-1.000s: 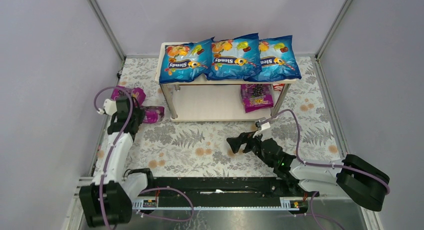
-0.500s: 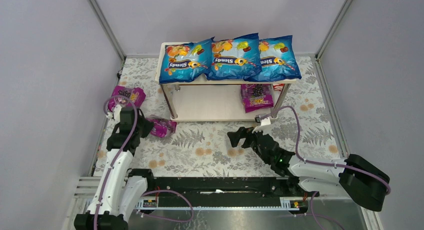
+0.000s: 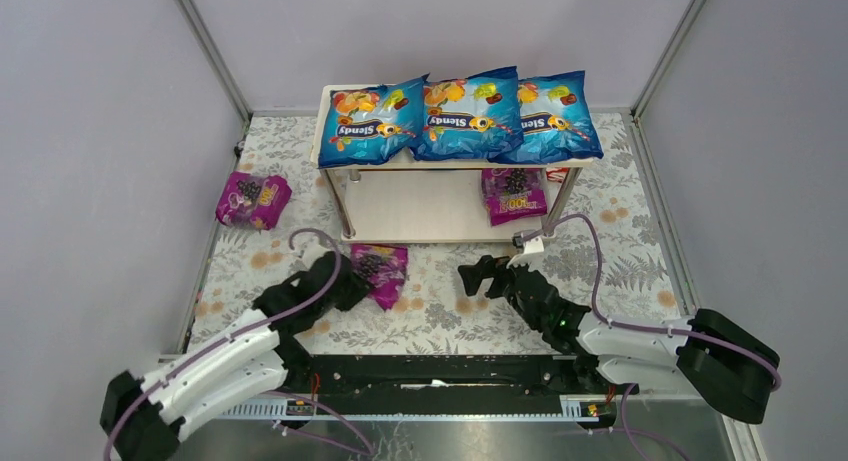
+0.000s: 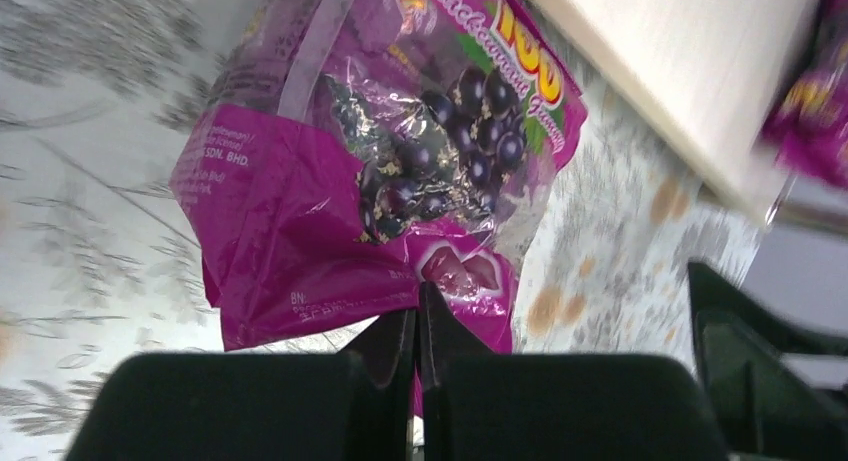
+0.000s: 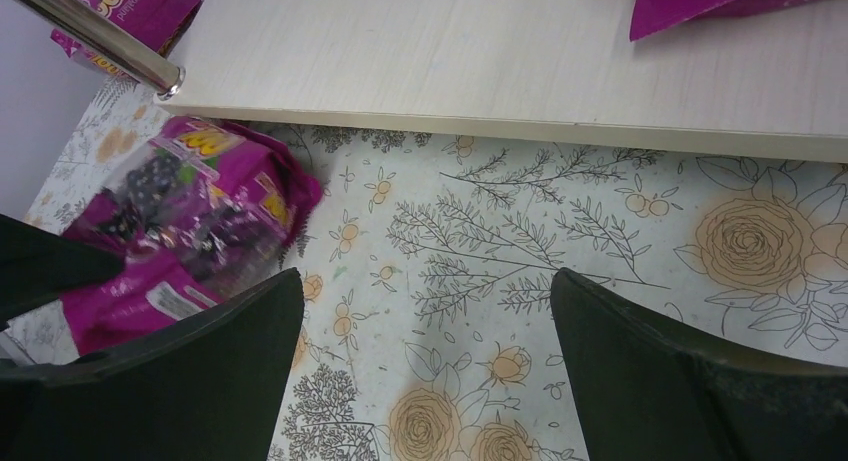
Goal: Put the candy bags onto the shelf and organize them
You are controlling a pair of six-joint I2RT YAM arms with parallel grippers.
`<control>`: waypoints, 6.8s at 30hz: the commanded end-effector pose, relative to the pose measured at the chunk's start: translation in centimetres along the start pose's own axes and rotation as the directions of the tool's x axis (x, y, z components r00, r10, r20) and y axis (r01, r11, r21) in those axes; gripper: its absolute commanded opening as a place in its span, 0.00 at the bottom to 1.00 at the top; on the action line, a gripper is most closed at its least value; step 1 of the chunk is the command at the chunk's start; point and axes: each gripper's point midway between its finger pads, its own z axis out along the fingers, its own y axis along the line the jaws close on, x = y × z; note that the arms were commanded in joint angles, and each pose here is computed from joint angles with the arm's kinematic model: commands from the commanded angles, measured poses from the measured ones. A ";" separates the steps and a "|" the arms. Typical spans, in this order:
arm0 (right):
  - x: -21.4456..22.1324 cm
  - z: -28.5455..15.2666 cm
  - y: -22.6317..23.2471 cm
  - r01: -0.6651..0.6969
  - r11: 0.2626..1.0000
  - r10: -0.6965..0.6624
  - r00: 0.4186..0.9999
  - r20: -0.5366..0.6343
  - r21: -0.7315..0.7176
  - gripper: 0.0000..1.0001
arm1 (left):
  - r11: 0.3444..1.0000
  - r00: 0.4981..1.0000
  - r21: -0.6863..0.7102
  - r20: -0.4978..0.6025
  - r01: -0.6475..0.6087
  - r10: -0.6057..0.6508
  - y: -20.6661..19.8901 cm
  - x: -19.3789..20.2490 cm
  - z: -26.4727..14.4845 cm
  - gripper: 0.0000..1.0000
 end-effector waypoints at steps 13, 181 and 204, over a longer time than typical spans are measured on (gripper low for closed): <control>-2.0 -0.2 0.0 -0.069 0.998 0.067 0.995 0.076 0.016 1.00 | 0.881 0.938 0.413 -0.144 -0.232 0.315 -13.0 13.1 0.7 0.31; -17.2 1.3 9.7 -0.572 0.784 0.616 0.766 0.185 -0.242 0.00 | 0.407 0.503 0.323 0.709 -0.855 0.494 -19.4 -7.1 -19.2 0.42; -18.9 11.4 5.8 -0.597 0.800 0.440 0.656 0.613 0.065 0.01 | 0.410 0.550 0.393 0.732 -0.823 0.402 -17.4 -7.0 -20.1 0.45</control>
